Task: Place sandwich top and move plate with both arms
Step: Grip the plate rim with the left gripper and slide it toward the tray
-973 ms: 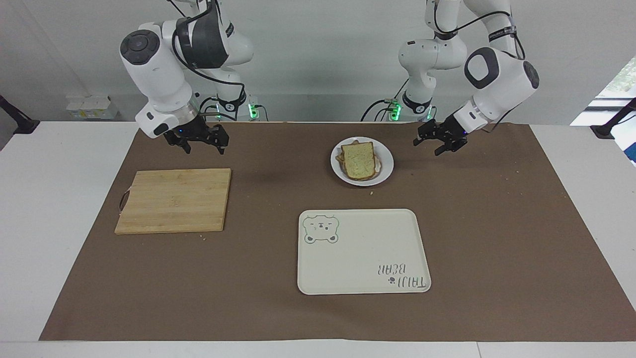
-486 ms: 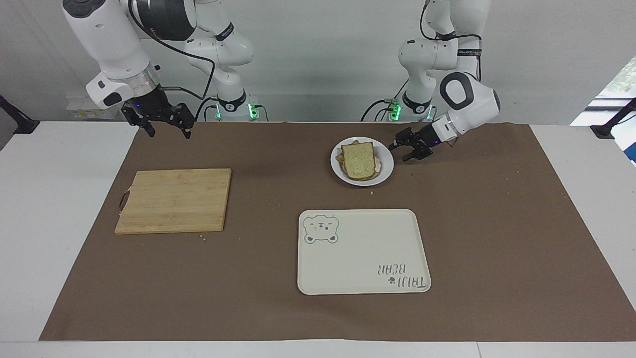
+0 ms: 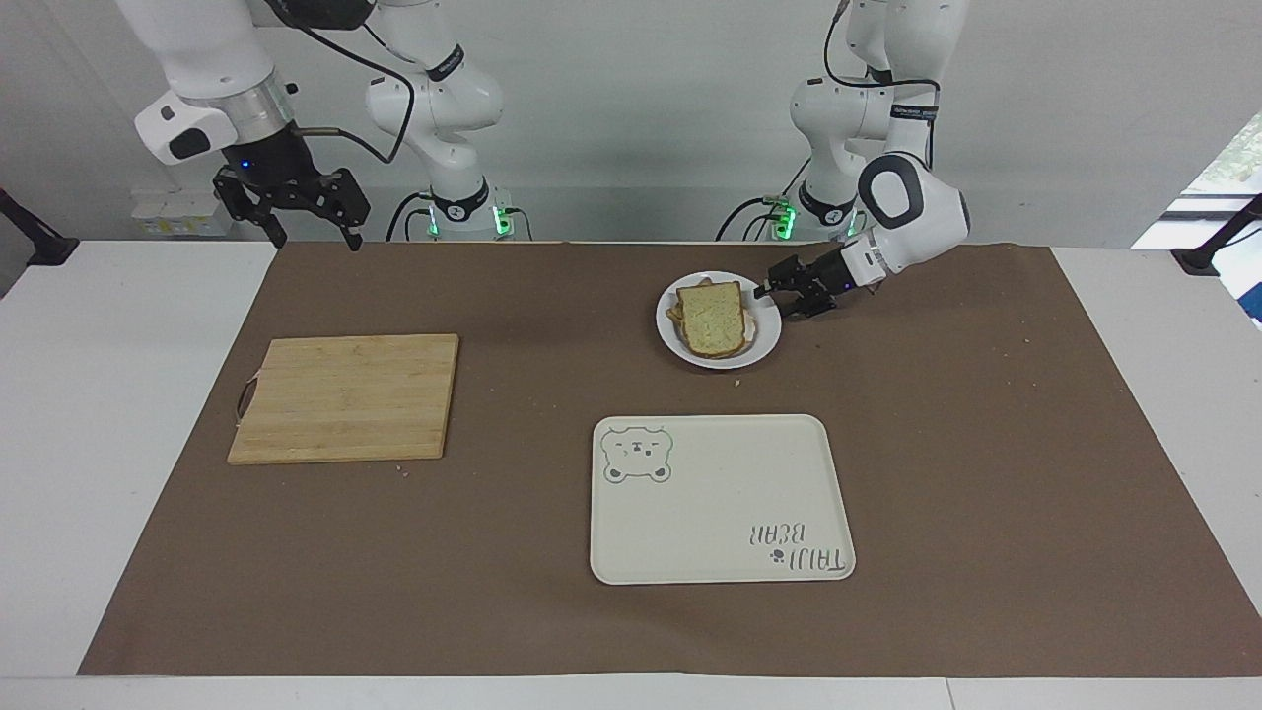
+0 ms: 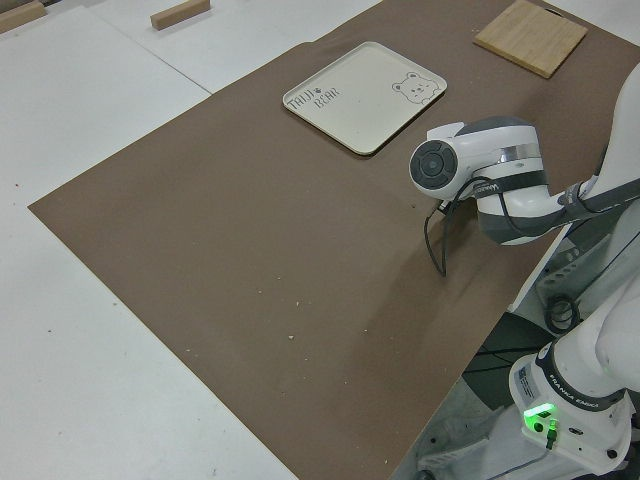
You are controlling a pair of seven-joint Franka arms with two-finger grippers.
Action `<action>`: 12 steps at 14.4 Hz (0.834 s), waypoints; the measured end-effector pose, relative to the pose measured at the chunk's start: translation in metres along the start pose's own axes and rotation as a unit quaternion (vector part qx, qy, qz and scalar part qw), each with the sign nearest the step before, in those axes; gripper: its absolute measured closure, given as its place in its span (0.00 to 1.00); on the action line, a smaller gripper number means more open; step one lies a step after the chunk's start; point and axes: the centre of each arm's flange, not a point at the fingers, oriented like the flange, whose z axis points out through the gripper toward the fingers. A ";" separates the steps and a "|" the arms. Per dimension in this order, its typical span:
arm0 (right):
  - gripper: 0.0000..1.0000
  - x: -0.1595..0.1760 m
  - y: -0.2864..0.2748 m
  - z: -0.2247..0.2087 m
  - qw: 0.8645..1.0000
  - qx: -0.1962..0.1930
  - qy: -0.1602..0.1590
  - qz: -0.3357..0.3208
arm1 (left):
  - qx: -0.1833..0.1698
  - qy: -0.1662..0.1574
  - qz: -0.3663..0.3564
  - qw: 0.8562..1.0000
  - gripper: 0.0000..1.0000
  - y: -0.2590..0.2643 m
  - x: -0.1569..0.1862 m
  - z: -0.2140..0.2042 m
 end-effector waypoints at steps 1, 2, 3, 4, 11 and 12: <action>0.00 -0.002 0.000 -0.003 1.000 0.000 0.003 0.000 | 0.000 -0.001 -0.001 1.000 0.35 -0.001 -0.001 0.000; 0.00 -0.002 -0.001 -0.004 1.000 0.001 0.004 -0.001 | 0.000 -0.001 -0.001 1.000 0.51 -0.001 -0.001 0.001; 0.00 -0.002 -0.002 -0.004 1.000 0.001 0.003 -0.002 | -0.001 -0.004 -0.002 1.000 0.62 -0.002 -0.002 0.002; 0.00 -0.002 -0.002 -0.004 1.000 0.001 0.003 -0.003 | -0.003 -0.009 -0.003 1.000 0.72 -0.002 -0.005 0.004; 0.00 -0.002 -0.002 -0.003 1.000 0.000 0.002 -0.003 | -0.026 -0.013 -0.013 0.999 0.95 -0.001 -0.007 0.005; 0.00 -0.002 -0.002 -0.002 1.000 0.000 0.001 -0.003 | -0.031 -0.014 -0.015 0.999 0.95 -0.001 -0.006 0.004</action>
